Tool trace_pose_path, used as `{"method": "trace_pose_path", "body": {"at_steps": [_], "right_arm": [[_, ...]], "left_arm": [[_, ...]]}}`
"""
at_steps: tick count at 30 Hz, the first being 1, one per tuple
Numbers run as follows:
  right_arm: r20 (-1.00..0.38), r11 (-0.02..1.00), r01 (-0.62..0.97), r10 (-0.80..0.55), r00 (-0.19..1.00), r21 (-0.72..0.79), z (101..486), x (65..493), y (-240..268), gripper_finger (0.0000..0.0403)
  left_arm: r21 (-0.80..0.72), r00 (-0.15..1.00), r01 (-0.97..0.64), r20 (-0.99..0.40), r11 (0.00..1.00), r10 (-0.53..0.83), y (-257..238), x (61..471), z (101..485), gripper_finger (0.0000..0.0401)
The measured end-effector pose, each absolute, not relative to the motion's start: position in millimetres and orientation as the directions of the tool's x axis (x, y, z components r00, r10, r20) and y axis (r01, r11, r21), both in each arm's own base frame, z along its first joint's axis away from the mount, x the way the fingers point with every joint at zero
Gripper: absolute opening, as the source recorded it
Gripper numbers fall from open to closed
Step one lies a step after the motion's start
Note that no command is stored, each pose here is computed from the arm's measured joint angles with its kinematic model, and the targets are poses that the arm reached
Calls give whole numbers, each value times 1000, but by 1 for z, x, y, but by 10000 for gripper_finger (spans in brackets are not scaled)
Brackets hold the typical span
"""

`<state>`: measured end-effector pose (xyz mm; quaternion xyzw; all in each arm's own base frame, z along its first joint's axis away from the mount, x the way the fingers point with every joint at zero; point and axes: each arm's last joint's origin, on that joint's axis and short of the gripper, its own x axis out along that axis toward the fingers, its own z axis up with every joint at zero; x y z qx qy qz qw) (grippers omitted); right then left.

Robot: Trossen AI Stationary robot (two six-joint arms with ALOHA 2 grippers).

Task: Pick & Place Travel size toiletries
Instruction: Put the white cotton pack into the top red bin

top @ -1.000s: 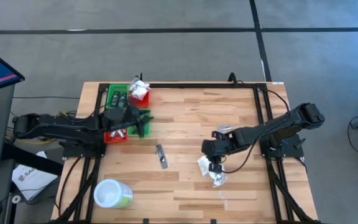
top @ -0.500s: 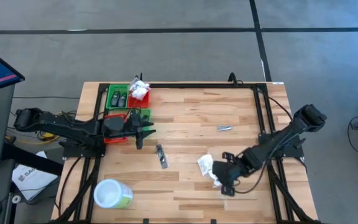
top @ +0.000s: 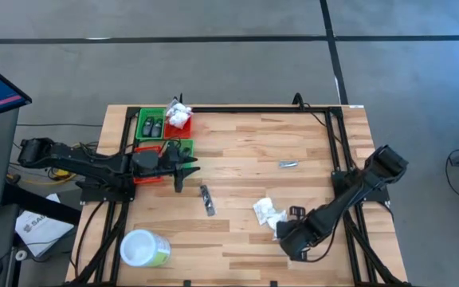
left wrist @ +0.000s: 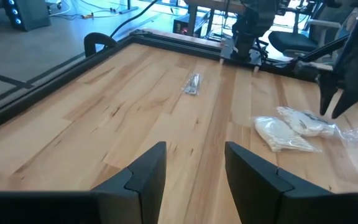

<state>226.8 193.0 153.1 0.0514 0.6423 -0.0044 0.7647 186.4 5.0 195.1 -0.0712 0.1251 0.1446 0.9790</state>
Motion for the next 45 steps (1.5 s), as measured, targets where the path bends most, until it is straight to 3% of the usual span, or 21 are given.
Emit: {"method": "trace_pose_path", "body": {"at_steps": [6,12,45], "right_arm": [[-989,996,45,73,129,80,154,229,197,86],[-982,998,-4,55,180,55,168,228,205,86],[-973,999,-31,20,229,14,166,240,194,86]], "left_arm": [[-117,929,-302,-258,946,265,5,187,196,154],[-119,931,-302,-252,946,265,5,187,196,154],[-118,930,-302,-255,946,265,5,187,196,154]]}}
